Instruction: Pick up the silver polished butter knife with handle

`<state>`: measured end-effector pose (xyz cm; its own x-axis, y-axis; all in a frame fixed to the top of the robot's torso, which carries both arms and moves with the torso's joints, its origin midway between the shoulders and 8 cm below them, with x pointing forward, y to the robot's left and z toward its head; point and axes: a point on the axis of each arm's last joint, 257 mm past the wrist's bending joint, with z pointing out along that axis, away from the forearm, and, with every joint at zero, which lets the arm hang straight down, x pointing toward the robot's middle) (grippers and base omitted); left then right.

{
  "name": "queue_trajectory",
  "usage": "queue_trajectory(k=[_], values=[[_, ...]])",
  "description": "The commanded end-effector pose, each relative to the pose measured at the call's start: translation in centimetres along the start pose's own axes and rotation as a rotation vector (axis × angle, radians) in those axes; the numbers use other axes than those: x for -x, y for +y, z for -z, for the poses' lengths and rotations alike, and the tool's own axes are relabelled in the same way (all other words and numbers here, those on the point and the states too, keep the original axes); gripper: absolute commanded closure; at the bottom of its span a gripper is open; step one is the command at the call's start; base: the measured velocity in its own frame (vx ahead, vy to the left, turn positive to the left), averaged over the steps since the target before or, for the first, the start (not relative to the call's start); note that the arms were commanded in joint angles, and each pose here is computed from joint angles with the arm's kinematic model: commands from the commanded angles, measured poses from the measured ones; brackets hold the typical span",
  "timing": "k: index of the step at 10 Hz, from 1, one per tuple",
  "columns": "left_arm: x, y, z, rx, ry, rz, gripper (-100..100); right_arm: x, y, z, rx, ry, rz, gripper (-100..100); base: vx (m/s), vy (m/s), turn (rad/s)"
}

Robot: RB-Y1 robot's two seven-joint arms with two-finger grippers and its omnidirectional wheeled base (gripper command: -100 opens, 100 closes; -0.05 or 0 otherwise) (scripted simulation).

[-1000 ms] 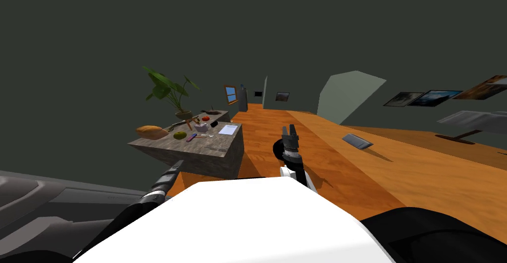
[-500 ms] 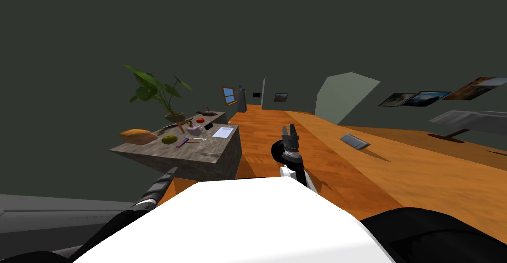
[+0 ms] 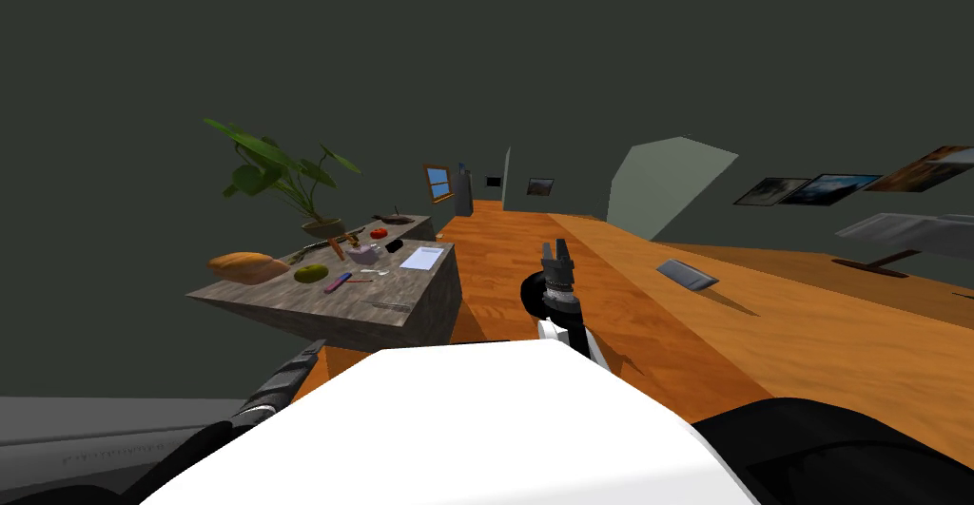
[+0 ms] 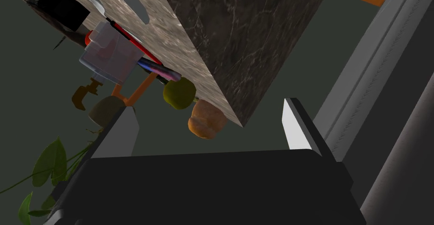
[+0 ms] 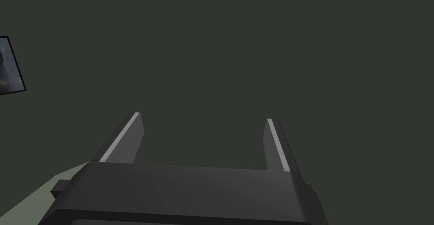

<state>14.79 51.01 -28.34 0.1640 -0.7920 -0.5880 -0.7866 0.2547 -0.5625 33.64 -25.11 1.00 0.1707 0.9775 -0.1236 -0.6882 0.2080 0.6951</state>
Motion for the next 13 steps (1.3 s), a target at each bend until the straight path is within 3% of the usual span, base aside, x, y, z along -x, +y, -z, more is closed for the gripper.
queue_trajectory(k=[1,13], values=[[0.6,2.0,0.3,0.063,0.001,-0.016,-100,0.0,0.0,0.0,0.0,0.0,0.0,0,0.125,-0.056,-0.02],[1.1,10.3,4.4,0.39,0.066,-0.077,-100,0.0,0.0,0.0,0.0,0.0,0.0,0,0.109,-0.016,-0.038]])
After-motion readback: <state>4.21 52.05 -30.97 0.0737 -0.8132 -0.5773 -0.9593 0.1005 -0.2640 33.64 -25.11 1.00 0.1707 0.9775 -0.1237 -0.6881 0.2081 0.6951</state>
